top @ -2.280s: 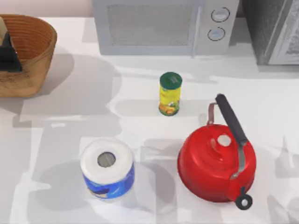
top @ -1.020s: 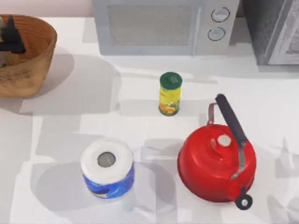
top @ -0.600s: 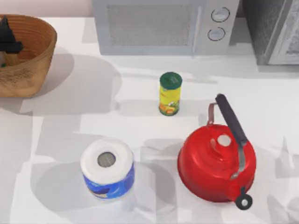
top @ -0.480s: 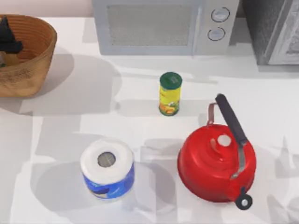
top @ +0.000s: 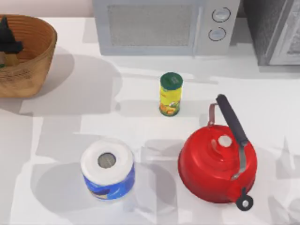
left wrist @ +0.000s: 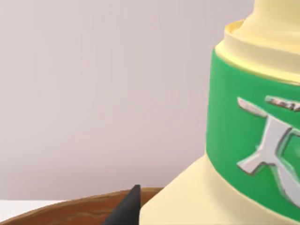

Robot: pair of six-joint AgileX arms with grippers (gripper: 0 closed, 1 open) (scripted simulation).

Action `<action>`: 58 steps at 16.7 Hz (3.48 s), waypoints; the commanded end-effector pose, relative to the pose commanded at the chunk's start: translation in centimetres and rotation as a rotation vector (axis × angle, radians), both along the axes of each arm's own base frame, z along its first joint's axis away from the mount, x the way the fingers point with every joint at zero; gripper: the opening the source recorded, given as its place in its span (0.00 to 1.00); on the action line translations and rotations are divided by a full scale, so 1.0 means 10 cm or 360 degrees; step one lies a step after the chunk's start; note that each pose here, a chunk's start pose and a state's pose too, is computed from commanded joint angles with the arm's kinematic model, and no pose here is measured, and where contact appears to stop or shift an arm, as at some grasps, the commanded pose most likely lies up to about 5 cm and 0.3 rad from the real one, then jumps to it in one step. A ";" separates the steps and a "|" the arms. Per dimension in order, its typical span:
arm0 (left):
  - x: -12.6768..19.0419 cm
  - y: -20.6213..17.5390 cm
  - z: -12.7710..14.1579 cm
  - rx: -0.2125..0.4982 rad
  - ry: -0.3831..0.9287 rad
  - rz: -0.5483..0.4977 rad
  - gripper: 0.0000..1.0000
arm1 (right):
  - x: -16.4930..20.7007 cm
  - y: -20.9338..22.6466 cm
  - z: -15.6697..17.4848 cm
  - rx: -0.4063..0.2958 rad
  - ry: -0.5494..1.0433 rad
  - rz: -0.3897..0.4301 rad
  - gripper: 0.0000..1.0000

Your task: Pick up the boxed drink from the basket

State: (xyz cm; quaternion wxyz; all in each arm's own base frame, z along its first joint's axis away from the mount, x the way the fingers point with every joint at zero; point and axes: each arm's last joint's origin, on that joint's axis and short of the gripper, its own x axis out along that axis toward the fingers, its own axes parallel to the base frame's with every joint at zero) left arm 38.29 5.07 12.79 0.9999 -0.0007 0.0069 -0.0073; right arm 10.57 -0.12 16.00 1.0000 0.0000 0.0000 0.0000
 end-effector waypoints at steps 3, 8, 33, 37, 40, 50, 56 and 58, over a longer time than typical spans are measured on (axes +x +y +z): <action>0.00 0.00 0.00 0.0000 0.0000 0.0000 0.00 | 0.00 0.00 0.00 0.0000 0.0000 0.0000 1.00; 0.00 0.03 0.11 0.0003 -0.0012 0.0011 0.00 | 0.00 0.00 0.00 0.0000 0.0000 0.0000 1.00; -0.23 -0.03 1.57 -0.0006 0.0021 0.0017 0.00 | 0.00 0.00 0.00 0.0000 0.0000 0.0000 1.00; -0.77 -0.16 1.71 -0.0009 0.0007 0.0019 0.00 | 0.00 0.00 0.00 0.0000 0.0000 0.0000 1.00; -1.33 -0.28 1.76 -0.0003 -0.0039 0.0018 0.00 | 0.00 0.00 0.00 0.0000 0.0000 0.0000 1.00; -2.68 -0.50 0.80 0.0003 -0.0076 0.0019 0.00 | 0.00 0.00 0.00 0.0000 0.0000 0.0000 1.00; -2.77 -0.52 0.32 0.0002 -0.0022 0.0023 0.00 | 0.00 0.00 0.00 0.0000 0.0000 0.0000 1.00; -2.77 -0.52 0.32 0.0002 -0.0022 0.0023 0.00 | 0.00 0.00 0.00 0.0000 0.0000 0.0000 1.00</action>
